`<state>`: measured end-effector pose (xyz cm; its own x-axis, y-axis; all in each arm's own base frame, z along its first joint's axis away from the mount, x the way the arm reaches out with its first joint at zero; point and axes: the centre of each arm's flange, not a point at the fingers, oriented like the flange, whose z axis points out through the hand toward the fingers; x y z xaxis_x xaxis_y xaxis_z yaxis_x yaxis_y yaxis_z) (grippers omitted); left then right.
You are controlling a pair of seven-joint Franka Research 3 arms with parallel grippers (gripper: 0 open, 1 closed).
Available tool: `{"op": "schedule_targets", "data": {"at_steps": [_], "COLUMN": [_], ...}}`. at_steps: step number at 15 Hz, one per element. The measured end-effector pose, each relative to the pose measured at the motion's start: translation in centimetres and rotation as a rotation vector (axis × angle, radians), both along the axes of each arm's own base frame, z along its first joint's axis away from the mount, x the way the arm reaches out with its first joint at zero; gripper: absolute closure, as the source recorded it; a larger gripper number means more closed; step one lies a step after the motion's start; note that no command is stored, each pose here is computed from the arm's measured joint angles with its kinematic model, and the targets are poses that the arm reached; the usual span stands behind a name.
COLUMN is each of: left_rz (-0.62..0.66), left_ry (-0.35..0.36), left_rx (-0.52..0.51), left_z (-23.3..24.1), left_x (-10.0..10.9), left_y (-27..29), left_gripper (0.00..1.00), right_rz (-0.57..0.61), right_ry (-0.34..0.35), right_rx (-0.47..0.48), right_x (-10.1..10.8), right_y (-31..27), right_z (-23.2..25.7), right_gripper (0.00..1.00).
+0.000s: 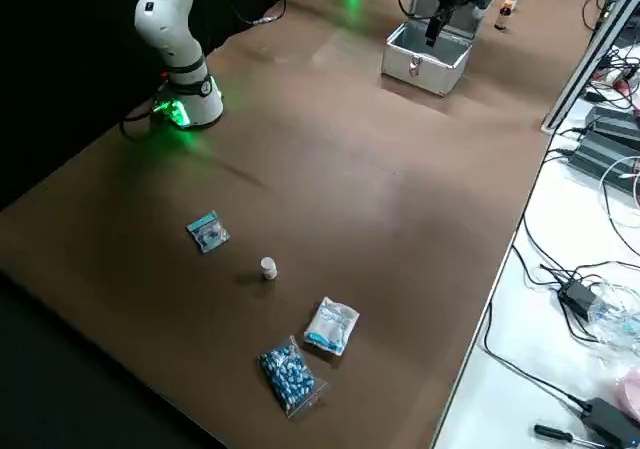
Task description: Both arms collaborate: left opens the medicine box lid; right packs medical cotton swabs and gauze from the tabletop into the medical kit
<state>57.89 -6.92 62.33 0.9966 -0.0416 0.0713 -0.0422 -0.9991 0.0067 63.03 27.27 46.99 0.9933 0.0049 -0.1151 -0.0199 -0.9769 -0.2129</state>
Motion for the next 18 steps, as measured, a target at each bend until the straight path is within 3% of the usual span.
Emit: {"op": "schedule_targets", "data": {"at_steps": [3,10,18], "left_rz": [0.0,0.0,0.003], "left_ry": [0.001,0.002,-0.006], "left_rx": [0.0,0.0,0.001], "left_z": [-0.1,-0.1,0.4], "left_x": [0.0,0.0,-0.3], "left_y": [0.0,0.0,0.2], "left_gripper": [0.0,0.0,0.0], "right_rz": [-0.044,-0.131,-0.145], "right_ry": [-0.006,-0.055,-0.075], "right_rx": [0.008,-0.08,-0.166], "right_x": [0.0,-2.2,-3.4], "right_y": [-6.3,-16.8,-21.5], "right_z": [5.1,14.0,15.2], "right_gripper": [0.0,0.0,0.0]}}
